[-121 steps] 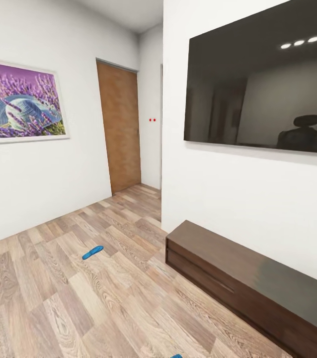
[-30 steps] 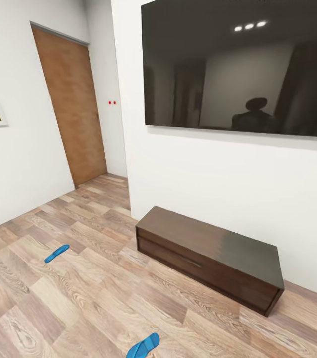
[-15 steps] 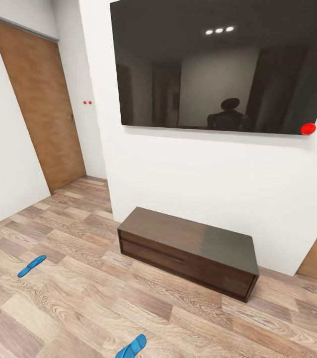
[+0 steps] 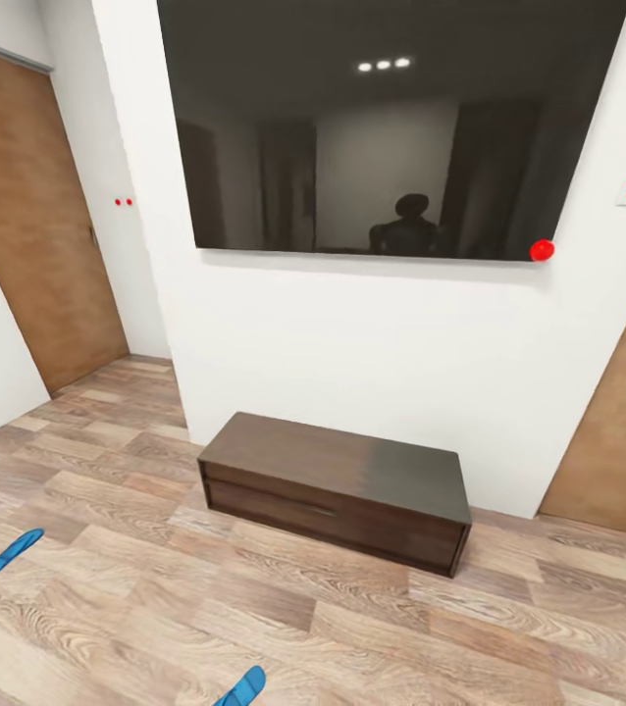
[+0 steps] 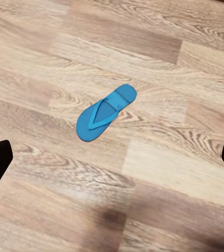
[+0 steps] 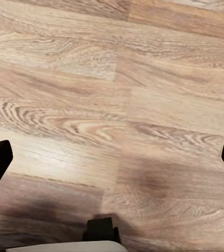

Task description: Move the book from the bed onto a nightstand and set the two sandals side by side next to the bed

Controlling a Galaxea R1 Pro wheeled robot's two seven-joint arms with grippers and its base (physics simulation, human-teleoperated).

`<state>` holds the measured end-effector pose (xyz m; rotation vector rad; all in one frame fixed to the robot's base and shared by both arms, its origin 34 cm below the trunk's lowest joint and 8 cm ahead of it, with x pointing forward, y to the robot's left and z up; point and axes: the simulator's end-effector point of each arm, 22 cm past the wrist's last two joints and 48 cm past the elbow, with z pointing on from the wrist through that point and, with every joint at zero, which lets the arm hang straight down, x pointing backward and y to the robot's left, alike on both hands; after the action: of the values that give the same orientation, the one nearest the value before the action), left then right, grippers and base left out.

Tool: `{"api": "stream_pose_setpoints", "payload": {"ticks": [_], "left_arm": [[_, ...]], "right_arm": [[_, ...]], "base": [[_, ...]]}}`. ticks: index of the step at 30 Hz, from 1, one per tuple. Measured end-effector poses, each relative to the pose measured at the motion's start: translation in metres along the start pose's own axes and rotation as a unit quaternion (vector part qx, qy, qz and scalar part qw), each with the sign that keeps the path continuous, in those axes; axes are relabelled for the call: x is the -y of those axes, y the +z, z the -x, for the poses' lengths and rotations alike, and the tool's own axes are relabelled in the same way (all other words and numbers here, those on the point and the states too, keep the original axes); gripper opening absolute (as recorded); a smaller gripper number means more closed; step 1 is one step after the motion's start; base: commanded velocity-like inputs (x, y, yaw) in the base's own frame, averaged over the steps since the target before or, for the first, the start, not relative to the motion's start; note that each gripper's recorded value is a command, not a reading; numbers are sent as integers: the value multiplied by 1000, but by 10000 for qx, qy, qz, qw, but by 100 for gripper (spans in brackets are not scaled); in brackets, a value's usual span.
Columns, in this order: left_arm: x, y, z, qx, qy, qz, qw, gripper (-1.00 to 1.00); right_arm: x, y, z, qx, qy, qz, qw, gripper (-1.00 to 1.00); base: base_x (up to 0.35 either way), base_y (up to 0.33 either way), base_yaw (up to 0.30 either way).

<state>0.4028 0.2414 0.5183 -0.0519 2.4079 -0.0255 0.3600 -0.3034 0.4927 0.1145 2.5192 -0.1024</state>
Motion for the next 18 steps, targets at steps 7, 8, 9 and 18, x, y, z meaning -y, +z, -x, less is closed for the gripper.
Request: {"api": "stream_pose_setpoints", "payload": {"ticks": [7, 8, 9, 18], "left_arm": [[0, 0, 0, 0, 2, -1, 10000, 100], [0, 0, 0, 0, 2, -1, 10000, 100], [0, 0, 0, 0, 2, -1, 10000, 100], [0, 0, 0, 0, 0, 0, 10000, 100]], "right_arm": [[0, 0, 0, 0, 0, 0, 10000, 100], [0, 0, 0, 0, 0, 0, 10000, 100], [0, 0, 0, 0, 0, 0, 10000, 100], [0, 0, 0, 1, 0, 0, 10000, 100]], "base": [[0, 0, -240], [0, 0, -222], [0, 0, -218], [0, 0, -212]]}}
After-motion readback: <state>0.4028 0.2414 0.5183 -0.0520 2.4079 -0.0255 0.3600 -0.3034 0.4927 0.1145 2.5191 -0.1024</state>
